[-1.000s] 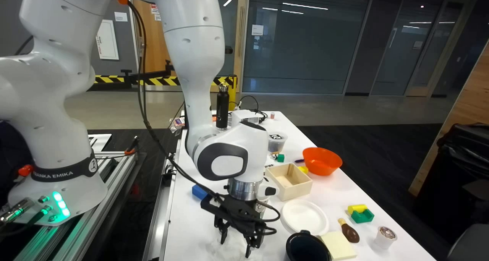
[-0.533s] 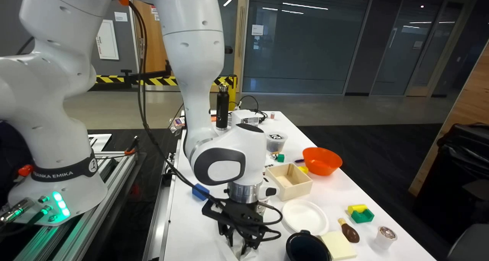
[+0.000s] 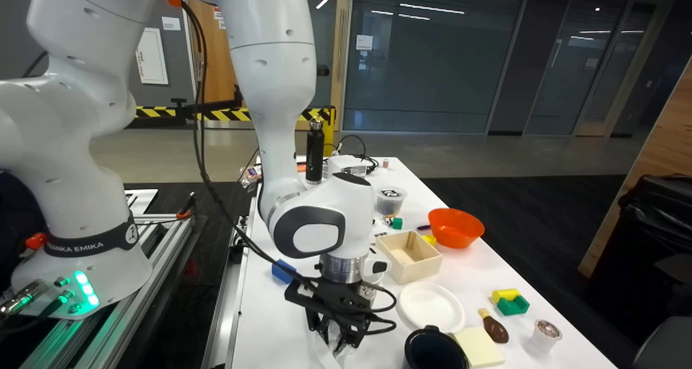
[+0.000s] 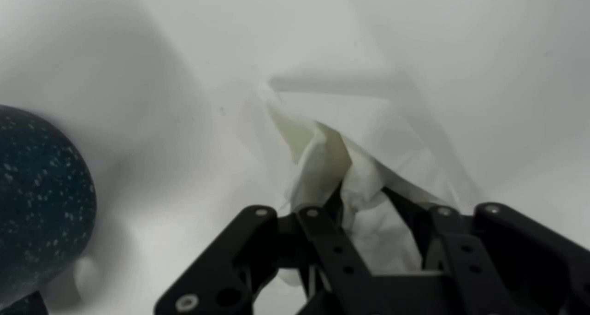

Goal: Move the napkin backwards.

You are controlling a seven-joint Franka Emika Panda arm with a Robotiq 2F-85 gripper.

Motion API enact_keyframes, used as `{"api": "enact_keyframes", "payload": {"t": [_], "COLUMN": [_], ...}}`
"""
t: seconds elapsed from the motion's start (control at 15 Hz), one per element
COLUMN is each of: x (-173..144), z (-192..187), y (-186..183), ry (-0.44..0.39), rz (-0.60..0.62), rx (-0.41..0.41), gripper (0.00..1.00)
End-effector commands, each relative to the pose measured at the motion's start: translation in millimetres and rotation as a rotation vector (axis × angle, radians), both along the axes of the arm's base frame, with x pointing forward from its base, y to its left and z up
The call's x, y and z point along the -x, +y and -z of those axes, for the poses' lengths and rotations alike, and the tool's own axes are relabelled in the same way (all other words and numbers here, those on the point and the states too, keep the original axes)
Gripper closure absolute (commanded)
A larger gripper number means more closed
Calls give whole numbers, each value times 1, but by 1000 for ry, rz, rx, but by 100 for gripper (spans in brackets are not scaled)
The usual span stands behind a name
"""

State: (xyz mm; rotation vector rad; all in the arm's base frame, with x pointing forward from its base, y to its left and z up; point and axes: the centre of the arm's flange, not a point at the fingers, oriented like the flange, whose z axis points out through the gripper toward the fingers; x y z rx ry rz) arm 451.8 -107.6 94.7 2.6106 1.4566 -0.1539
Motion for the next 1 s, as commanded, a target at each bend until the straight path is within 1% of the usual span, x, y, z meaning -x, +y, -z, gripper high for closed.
{"api": "enact_keyframes", "payload": {"t": [0.0, 0.27, 0.4, 0.73, 0.93], "x": [14, 8, 1, -28, -52], "z": [-17, -29, -35, -47, -53], "y": [12, 17, 17, 0, -14], "ry": [55, 88, 81, 1, -42], "rz": [-11, -2, 13, 70, 139], "rx": [-1, -5, -9, -27, -42], "gripper": [97, 97, 97, 97, 97]}}
